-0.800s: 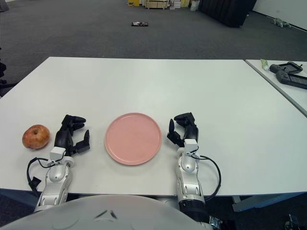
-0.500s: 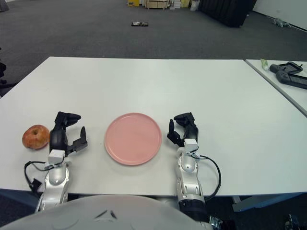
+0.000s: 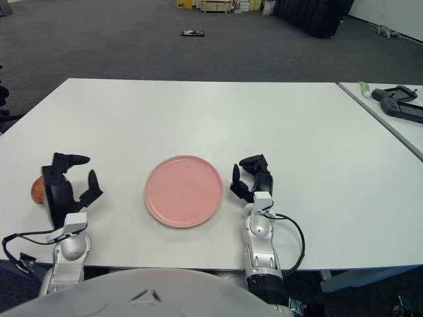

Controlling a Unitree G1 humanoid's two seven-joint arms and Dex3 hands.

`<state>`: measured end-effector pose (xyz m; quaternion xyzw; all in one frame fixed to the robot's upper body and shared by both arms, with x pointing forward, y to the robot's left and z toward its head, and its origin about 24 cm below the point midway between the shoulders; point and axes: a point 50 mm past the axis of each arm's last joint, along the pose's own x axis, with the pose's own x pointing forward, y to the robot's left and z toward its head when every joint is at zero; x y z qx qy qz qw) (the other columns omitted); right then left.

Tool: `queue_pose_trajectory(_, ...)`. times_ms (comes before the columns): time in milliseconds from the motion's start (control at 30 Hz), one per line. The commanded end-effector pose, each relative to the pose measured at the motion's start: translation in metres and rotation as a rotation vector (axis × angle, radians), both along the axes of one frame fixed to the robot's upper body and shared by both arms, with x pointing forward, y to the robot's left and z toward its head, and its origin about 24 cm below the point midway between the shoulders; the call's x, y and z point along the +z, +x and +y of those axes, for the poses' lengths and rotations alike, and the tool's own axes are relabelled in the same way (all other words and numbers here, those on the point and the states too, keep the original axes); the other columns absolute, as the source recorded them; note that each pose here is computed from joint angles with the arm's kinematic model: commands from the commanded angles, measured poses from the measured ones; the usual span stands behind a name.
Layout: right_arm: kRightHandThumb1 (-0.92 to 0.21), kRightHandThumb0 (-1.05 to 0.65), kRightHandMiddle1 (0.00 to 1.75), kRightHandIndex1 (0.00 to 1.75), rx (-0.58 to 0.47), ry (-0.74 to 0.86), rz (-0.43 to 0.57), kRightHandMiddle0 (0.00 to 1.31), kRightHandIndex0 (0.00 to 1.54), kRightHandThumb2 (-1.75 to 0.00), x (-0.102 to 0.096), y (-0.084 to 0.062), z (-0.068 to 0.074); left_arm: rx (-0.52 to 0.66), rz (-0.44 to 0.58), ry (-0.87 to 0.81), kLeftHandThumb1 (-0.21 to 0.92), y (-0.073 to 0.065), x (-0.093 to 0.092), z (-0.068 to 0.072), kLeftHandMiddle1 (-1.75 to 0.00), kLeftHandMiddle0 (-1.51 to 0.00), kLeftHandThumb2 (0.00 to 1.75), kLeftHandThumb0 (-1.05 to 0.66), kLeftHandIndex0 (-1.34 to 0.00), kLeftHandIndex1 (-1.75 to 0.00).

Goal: Put the apple into the plate.

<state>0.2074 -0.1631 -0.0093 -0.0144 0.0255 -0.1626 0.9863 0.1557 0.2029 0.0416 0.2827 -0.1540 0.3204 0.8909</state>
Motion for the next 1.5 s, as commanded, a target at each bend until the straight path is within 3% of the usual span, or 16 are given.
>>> queue_pose_trajectory(0, -0.6, -0.4, 1.75, 1.32, 0.0, 0.003, 0.023, 0.39, 0.61, -0.97, -0.003, 0.002, 0.0, 0.054, -0.057, 0.064, 0.71, 0.001, 0.003, 0.005, -1.42, -0.12, 0.78, -0.4, -0.1, -1.49)
queue_pose_trajectory(100, -0.6, -0.4, 1.75, 1.32, -0.002, 0.002, 0.022, 0.39, 0.61, -0.97, -0.004, 0.002, 0.0, 0.117, -0.056, 0.098, 0.67, -0.002, 0.001, 0.009, -1.19, -0.04, 0.8, -0.65, -0.03, -1.12)
queue_pose_trajectory(133, -0.6, -0.4, 1.75, 1.32, -0.003, 0.003, 0.021, 0.39, 0.61, -0.97, -0.003, 0.002, 0.0, 0.154, -0.029, 0.107, 0.7, -0.005, -0.005, 0.016, -0.85, -0.02, 0.71, -0.73, -0.02, -0.77)
queue_pose_trajectory(167, -0.6, -0.4, 1.75, 1.32, -0.003, 0.003, 0.02, 0.39, 0.61, -0.97, -0.003, 0.002, 0.0, 0.181, -0.009, 0.113, 0.75, -0.007, -0.009, 0.021, -0.63, -0.02, 0.64, -0.81, -0.01, -0.52)
queue_pose_trajectory(200, -0.6, -0.4, 1.75, 1.32, -0.003, 0.005, 0.019, 0.39, 0.61, -0.97, -0.003, 0.002, 0.001, 0.238, 0.046, 0.115, 0.77, -0.01, -0.021, 0.031, -0.56, -0.01, 0.61, -0.84, -0.01, -0.43)
queue_pose_trajectory(233, -0.6, -0.4, 1.75, 1.32, -0.003, 0.006, 0.019, 0.39, 0.61, -0.97, -0.003, 0.002, 0.001, 0.28, 0.083, 0.116, 0.8, -0.013, -0.029, 0.039, -0.36, -0.01, 0.55, -0.91, -0.01, -0.28)
queue_pose_trajectory(333, -0.6, -0.4, 1.75, 1.33, -0.006, 0.006, 0.023, 0.39, 0.61, -0.97, -0.003, 0.003, 0.001, 0.43, 0.15, 0.125, 0.85, -0.012, -0.034, 0.044, -0.12, 0.0, 0.42, -1.0, 0.0, -0.09)
queue_pose_trajectory(467, -0.61, -0.39, 1.75, 1.32, -0.008, 0.001, 0.025, 0.38, 0.6, -0.95, -0.003, 0.003, 0.001, 0.54, 0.201, 0.107, 0.89, -0.012, -0.036, 0.041, -0.02, 0.0, 0.29, -1.04, 0.0, -0.02)
queue_pose_trajectory(533, -0.61, -0.39, 1.75, 1.32, -0.01, -0.003, 0.026, 0.38, 0.6, -0.95, -0.003, 0.003, 0.002, 0.567, 0.208, 0.067, 0.88, -0.017, -0.035, 0.031, -0.01, 0.0, 0.26, -1.04, 0.0, -0.01)
queue_pose_trajectory(600, -0.61, -0.39, 1.75, 1.33, -0.011, -0.006, 0.029, 0.38, 0.6, -0.95, -0.003, 0.003, 0.002, 0.574, 0.214, 0.046, 0.85, -0.018, -0.034, 0.031, 0.0, 0.0, 0.23, -1.05, 0.0, 0.0)
queue_pose_trajectory(900, -0.6, -0.4, 1.75, 1.35, -0.001, -0.013, 0.032, 0.39, 0.61, -0.96, -0.002, 0.004, 0.002, 0.638, 0.269, 0.007, 0.8, 0.007, -0.053, 0.065, 0.0, 0.0, 0.18, -1.05, 0.0, 0.0)
queue_pose_trajectory(1133, -0.61, -0.39, 1.75, 1.34, -0.009, 0.024, 0.027, 0.38, 0.61, -0.95, -0.003, 0.004, 0.001, 0.753, 0.344, -0.006, 0.81, 0.0, -0.069, 0.071, 0.0, 0.0, 0.17, -1.05, 0.0, 0.0)
queue_pose_trajectory(1267, -0.61, -0.39, 1.75, 1.33, -0.014, 0.028, 0.027, 0.38, 0.6, -0.95, -0.003, 0.004, 0.001, 0.749, 0.372, -0.027, 0.81, -0.004, -0.074, 0.067, 0.0, 0.0, 0.16, -1.05, 0.0, 0.0)
queue_pose_trajectory(1467, -0.61, -0.39, 1.75, 1.32, -0.019, 0.028, 0.024, 0.39, 0.61, -0.95, -0.003, 0.003, 0.0, 0.693, 0.482, -0.054, 0.8, -0.006, -0.086, 0.073, 0.0, 0.0, 0.14, -1.03, 0.0, 0.0)
